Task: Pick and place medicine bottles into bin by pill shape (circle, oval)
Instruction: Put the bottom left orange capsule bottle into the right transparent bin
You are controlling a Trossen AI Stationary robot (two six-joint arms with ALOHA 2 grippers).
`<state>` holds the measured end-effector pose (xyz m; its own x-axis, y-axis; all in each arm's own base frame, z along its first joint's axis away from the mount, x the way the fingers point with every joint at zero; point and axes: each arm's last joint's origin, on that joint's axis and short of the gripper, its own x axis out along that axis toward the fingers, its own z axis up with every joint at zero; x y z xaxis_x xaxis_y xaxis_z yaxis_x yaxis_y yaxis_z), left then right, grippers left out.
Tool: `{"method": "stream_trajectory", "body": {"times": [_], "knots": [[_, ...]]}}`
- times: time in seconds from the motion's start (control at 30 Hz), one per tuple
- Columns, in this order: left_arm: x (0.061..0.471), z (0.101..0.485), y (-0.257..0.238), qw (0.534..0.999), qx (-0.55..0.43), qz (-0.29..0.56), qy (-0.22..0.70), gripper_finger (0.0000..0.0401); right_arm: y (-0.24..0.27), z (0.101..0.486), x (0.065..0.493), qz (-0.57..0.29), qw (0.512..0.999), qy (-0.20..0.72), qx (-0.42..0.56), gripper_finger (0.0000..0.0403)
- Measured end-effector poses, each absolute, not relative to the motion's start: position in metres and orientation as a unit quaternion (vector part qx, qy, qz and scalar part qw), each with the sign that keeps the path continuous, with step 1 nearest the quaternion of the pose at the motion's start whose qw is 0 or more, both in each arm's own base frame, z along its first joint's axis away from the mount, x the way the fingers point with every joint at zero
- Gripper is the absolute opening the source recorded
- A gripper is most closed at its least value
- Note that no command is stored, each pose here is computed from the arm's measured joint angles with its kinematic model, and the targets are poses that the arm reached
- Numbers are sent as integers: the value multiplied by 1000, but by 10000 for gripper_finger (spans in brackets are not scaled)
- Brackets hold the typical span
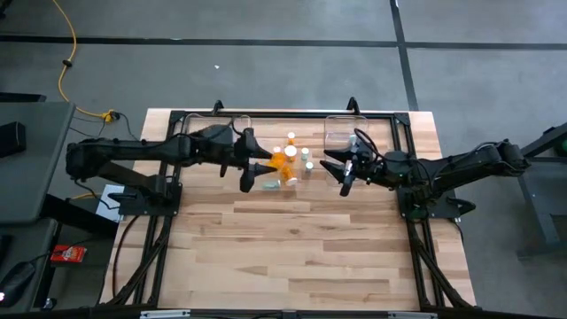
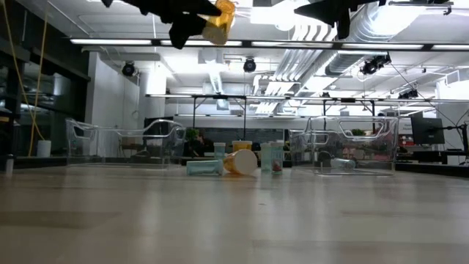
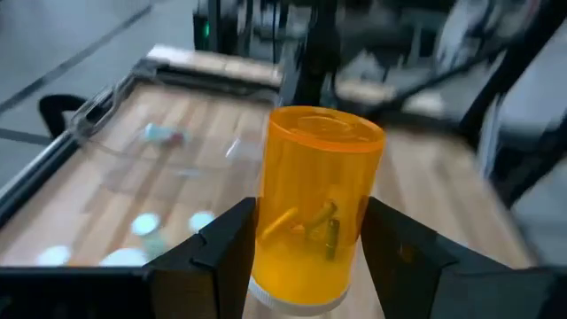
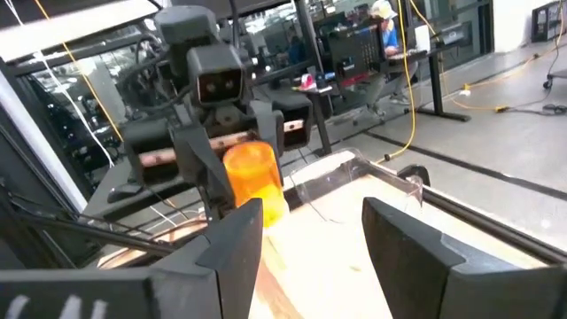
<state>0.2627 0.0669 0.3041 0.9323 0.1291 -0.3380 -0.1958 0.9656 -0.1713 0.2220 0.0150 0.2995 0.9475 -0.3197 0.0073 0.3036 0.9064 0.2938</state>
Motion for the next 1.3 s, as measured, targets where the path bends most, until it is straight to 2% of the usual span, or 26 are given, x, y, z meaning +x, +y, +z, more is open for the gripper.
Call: {"method": "stream_trajectory", "body": {"times": [0.17,0.33,0.5,0.67,0.83,1.07,1.3], "knots": [[263,296,58,980,-167,70,80,174,18,304,238,-141,977,19,161,192],[265,300,52,977,-204,55,32,174,24,315,265,-120,977,86,151,226],[265,307,50,965,-255,63,-1,174,26,325,282,-124,974,178,73,263],[264,309,52,945,-314,89,-25,174,26,341,293,-130,966,222,-13,272],[264,311,53,938,-333,85,-38,174,26,349,295,-130,968,210,-49,273],[264,312,53,906,-413,75,-46,174,32,352,294,-111,951,216,-191,273],[264,312,53,894,-438,83,-55,174,33,359,297,-119,965,173,-158,273]]}}
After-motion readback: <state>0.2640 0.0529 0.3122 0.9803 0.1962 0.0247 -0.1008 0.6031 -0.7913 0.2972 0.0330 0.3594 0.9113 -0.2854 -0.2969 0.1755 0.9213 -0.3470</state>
